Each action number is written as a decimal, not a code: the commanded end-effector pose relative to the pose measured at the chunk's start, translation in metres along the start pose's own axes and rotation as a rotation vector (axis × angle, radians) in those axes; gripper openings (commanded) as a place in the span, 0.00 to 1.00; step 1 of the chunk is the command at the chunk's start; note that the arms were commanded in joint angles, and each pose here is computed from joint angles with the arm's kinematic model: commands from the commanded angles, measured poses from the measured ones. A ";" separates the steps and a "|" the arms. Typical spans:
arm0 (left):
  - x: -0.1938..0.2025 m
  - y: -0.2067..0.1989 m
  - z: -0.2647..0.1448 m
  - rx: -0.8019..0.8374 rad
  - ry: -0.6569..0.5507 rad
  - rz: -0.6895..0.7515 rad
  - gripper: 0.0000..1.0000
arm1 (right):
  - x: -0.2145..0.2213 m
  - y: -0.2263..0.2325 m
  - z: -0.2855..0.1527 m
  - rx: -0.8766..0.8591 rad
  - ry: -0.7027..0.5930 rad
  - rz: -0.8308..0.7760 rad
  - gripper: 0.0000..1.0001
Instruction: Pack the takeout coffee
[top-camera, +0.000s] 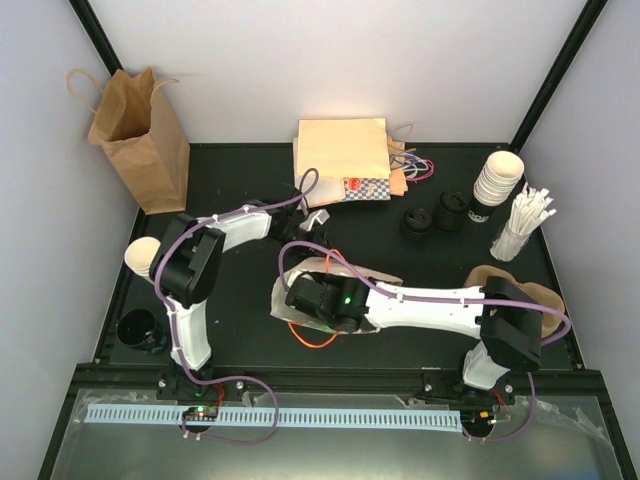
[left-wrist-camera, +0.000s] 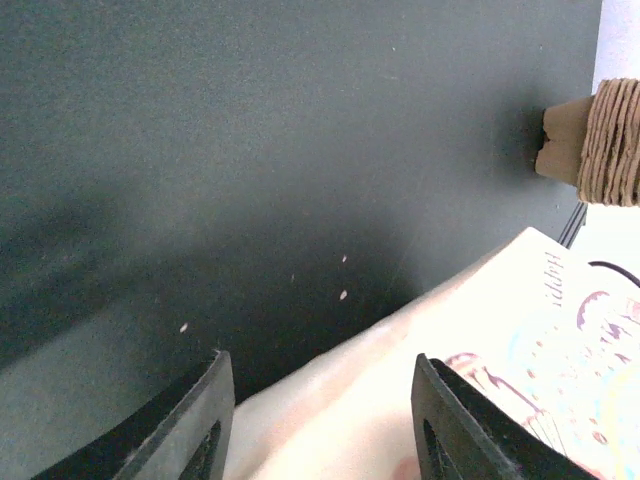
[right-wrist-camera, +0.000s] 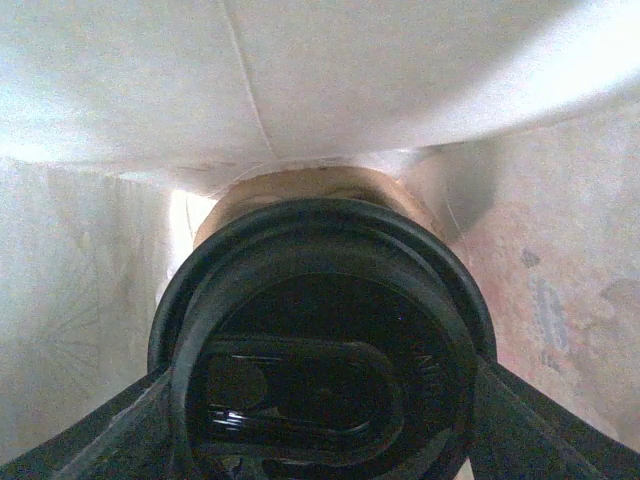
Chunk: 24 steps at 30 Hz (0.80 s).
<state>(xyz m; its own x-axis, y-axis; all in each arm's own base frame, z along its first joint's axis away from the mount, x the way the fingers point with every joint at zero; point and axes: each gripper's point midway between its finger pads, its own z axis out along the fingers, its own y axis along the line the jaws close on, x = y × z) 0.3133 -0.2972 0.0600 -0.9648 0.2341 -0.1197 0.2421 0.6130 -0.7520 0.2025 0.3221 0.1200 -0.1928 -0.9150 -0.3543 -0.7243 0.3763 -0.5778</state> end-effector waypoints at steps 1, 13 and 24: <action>0.001 -0.030 -0.030 0.035 -0.004 -0.017 0.54 | 0.023 0.002 0.017 -0.076 0.074 0.071 0.34; -0.015 -0.030 -0.100 -0.058 -0.220 -0.024 0.65 | 0.020 -0.032 0.022 -0.196 0.064 0.220 0.34; 0.011 -0.043 -0.157 -0.129 -0.383 0.016 0.68 | 0.034 -0.040 0.044 -0.242 0.153 0.273 0.34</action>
<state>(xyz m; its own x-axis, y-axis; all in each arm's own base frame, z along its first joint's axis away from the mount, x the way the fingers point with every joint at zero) 0.3170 -0.2124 0.1823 -0.9325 -0.0131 -0.3608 0.2528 0.6899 -0.6783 0.2592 0.2962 0.1289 -0.4235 -0.7794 -0.4617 -0.7401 0.5916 -0.3197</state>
